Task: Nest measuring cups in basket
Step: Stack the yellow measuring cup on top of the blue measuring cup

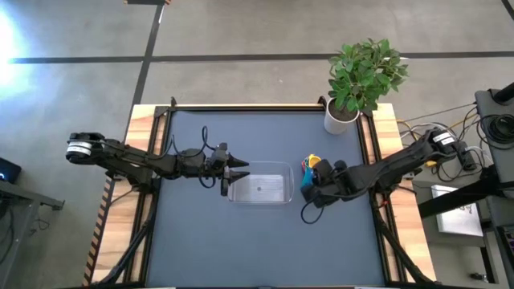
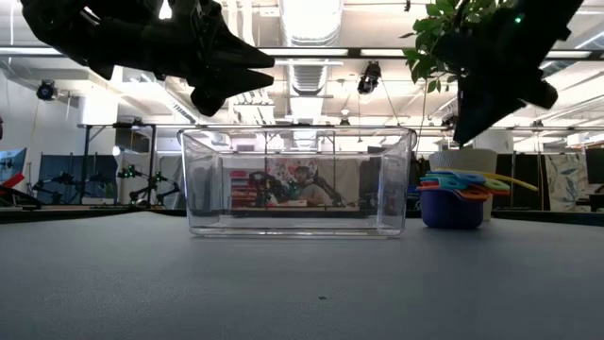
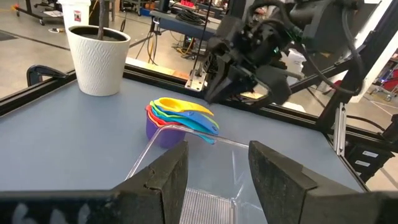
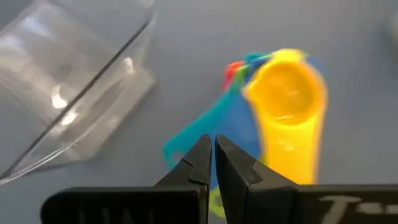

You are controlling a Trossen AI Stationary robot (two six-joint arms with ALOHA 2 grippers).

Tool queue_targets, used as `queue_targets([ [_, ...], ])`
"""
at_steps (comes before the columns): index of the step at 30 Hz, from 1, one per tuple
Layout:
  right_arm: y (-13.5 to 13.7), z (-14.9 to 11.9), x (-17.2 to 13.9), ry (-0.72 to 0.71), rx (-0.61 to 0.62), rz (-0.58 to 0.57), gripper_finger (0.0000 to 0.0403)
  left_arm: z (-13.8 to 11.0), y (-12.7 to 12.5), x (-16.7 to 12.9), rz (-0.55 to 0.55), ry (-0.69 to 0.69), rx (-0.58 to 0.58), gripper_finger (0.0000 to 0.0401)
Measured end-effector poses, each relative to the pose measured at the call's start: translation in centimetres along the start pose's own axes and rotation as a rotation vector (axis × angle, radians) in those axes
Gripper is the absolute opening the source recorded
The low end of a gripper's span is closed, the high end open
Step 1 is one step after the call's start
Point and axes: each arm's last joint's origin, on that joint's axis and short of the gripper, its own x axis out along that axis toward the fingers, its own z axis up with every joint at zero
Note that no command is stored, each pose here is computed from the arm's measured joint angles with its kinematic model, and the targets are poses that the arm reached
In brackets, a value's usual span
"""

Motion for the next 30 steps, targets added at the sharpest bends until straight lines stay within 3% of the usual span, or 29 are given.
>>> queue_targets([
  [8, -2.9, -0.8, -0.4, 0.092, 0.078, -0.267, 0.0011, 0.0, 0.0, 0.0, 0.0, 0.0, 0.0, 0.0152],
  [17, -4.2, -2.4, 1.1, 0.201, 0.104, -0.344, 0.0011, 0.0, 0.0, 0.0, -0.001, -0.001, 0.0, 0.0152],
  [23, -4.3, -2.8, 1.7, 0.21, 0.116, -0.329, 0.0011, 0.0, 0.0, 0.0, 0.0, -0.001, 0.0, 0.0152],
  [30, -3.6, -3.1, 2.5, 0.204, 0.115, -0.223, 0.0011, 0.1, 0.0, 0.0, -0.002, -0.007, -0.001, 0.0152],
])
